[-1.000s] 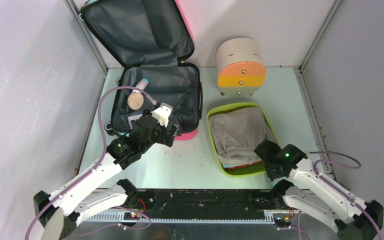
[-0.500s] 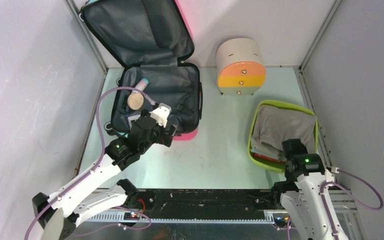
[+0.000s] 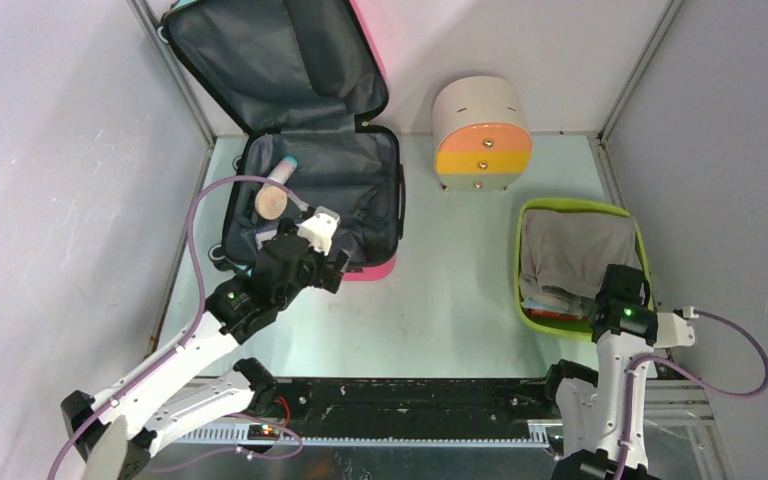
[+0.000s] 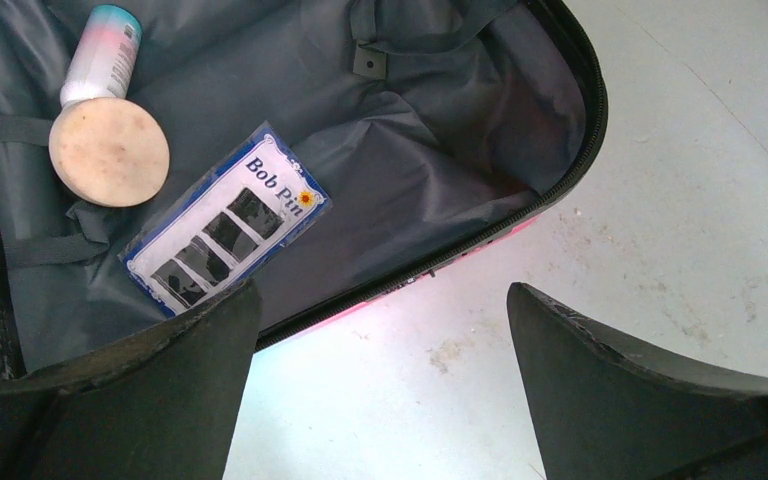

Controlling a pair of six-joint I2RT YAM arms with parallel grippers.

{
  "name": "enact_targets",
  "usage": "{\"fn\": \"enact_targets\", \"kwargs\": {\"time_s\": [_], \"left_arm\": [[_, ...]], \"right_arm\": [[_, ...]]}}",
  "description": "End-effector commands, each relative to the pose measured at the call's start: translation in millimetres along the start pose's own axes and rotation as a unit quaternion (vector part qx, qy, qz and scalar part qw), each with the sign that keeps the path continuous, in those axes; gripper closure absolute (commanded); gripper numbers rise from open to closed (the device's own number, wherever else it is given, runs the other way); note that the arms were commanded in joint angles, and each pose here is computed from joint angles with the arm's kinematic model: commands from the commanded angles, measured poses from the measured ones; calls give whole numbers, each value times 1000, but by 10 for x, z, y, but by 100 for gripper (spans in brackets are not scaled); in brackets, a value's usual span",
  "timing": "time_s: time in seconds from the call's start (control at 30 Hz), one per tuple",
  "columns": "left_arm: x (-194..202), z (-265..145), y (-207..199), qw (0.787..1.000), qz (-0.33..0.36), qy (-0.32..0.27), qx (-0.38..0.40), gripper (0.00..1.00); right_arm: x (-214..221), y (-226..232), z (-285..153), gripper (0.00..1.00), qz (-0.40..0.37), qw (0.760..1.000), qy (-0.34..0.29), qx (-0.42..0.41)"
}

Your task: Open, take out, and arrange the luggage

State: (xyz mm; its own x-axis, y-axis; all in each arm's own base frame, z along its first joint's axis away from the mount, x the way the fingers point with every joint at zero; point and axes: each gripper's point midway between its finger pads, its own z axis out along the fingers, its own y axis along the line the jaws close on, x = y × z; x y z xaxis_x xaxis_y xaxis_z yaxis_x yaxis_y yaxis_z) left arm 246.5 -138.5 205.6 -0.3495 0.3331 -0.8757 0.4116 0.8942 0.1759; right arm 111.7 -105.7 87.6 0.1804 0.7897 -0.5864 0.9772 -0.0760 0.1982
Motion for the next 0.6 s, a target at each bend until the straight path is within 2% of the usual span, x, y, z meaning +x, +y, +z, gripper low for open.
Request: {"fn": "enact_targets", "kwargs": {"time_s": [0.0,0.1,0.23,0.43,0.57], "left_arm": [[-114,-27,58,1000,4,-20,-12,0],[-103,-23,56,1000,4,-17,-11,0],[-104,-30,48,1000,3,-18,-9,0],[-110,-33,54,1000,2,-19,-10,0],[-98,-23,52,1000,3,-18,-11,0]], "right_arm": [[-454,584,-63,100,36,992,-73,-95],[-525,777,-17,100,7,990,-75,-119],[-708,720,29,100,21,992,-91,-85],[-866,871,49,100,0,988,-111,-107],[-978,859,119,100,-5,989,-116,-86]]}}
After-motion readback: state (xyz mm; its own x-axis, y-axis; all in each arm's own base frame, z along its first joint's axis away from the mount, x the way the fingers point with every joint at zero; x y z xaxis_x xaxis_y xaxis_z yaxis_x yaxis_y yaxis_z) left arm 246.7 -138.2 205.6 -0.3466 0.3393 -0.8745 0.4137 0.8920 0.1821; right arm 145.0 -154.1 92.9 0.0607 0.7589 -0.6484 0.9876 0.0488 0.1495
